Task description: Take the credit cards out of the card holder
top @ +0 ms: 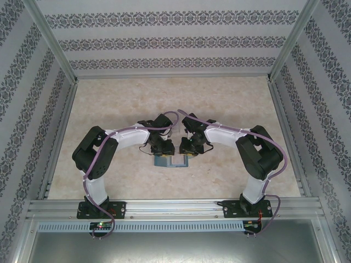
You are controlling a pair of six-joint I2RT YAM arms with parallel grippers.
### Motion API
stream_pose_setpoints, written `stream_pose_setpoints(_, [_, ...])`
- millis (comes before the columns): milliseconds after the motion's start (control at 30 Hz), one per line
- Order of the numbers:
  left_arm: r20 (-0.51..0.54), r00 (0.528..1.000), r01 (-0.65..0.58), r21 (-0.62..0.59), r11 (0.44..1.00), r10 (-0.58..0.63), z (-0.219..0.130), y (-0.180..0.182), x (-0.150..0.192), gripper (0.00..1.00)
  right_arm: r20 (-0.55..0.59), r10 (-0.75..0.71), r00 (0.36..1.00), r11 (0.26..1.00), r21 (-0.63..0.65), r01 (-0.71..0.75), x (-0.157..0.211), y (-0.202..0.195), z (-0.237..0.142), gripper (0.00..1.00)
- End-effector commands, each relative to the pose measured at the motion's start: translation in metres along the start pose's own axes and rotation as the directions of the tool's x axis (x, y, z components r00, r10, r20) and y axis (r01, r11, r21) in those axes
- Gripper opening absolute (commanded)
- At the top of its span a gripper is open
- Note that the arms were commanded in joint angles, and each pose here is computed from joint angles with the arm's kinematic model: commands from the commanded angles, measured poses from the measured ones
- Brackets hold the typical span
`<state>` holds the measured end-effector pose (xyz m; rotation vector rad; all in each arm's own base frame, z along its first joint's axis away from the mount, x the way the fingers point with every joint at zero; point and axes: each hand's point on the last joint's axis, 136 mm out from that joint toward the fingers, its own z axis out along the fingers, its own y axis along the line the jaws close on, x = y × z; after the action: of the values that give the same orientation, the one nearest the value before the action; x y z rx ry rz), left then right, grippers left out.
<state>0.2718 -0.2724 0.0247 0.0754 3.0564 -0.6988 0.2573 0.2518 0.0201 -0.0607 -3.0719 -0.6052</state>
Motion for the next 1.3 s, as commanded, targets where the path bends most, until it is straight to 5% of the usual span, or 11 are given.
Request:
stream_pose_setpoints(0, [-0.041,0.999,-0.01,-0.054,0.998,0.007,0.009,0.01,0.006,0.25,-0.036,-0.001,0.999,0.997,0.078,0.003,0.01,-0.016,0.01,0.29])
stream_pose_setpoints(700, [-0.065,0.997,-0.066,-0.297,0.953,0.048,0.007,0.042,0.013,0.26,-0.038,0.01,0.999,0.996,0.086,-0.007,0.011,-0.019,0.009,0.33])
stream_pose_setpoints(1267, [0.012,0.998,-0.064,-0.257,0.964,0.069,-0.017,0.025,0.002,0.2,-0.041,0.016,0.999,0.996,0.088,-0.013,0.011,-0.022,0.01,0.27])
